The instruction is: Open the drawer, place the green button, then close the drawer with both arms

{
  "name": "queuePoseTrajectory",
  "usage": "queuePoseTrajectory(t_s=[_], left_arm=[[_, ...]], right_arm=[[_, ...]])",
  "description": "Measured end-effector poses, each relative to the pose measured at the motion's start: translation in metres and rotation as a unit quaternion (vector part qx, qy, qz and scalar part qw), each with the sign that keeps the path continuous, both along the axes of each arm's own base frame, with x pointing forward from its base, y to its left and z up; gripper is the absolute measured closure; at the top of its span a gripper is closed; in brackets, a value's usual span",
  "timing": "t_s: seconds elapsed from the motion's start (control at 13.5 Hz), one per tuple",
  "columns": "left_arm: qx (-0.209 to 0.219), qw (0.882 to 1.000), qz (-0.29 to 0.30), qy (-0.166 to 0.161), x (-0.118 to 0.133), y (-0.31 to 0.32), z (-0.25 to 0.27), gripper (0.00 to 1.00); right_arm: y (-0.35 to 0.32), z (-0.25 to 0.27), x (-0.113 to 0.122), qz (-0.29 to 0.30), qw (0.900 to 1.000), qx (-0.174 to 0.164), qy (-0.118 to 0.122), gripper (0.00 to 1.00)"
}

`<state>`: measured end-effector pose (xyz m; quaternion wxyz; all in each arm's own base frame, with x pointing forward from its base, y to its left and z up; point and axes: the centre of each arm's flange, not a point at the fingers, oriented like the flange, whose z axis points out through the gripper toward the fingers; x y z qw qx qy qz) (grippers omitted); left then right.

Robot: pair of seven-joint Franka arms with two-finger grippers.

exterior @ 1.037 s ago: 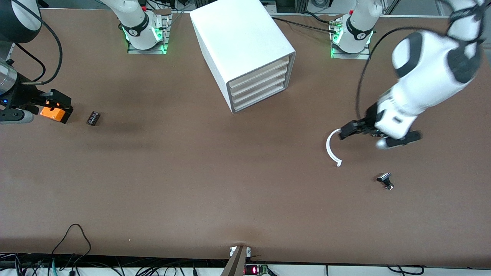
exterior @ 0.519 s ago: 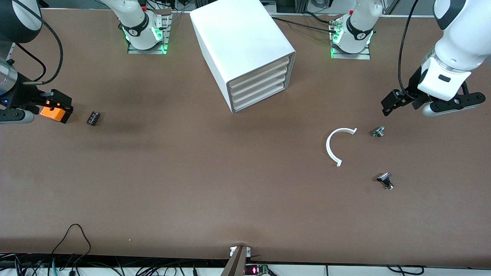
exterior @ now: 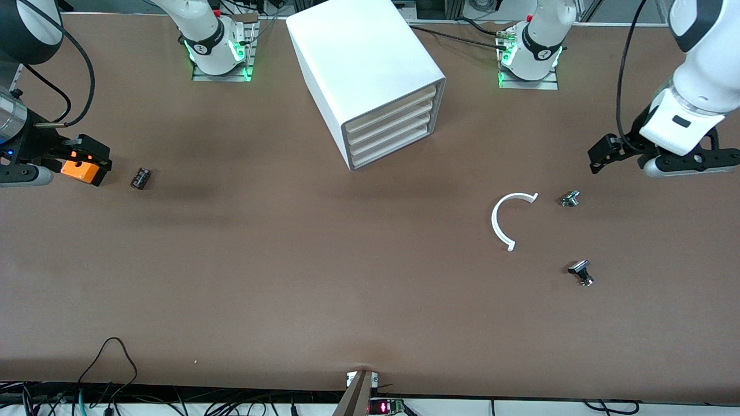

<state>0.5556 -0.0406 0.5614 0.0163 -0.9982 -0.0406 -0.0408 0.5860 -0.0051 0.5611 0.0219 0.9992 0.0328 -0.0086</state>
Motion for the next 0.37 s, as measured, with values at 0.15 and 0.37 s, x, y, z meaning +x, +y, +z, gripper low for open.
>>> queuePoseTrajectory(t_s=[0.15, 0.37], left_arm=[[0.002, 1.000, -0.008, 0.020, -0.0037, 0.0042, 0.0003, 0.00], [0.003, 0.999, -0.010, 0.031, -0.0063, 0.0021, 0.0008, 0.00]], right_arm=[[0.0000, 0.0000, 0.0000, 0.000, 1.000, 0.000, 0.000, 0.00], [0.0000, 0.0001, 0.0000, 0.000, 1.000, 0.000, 0.000, 0.00]])
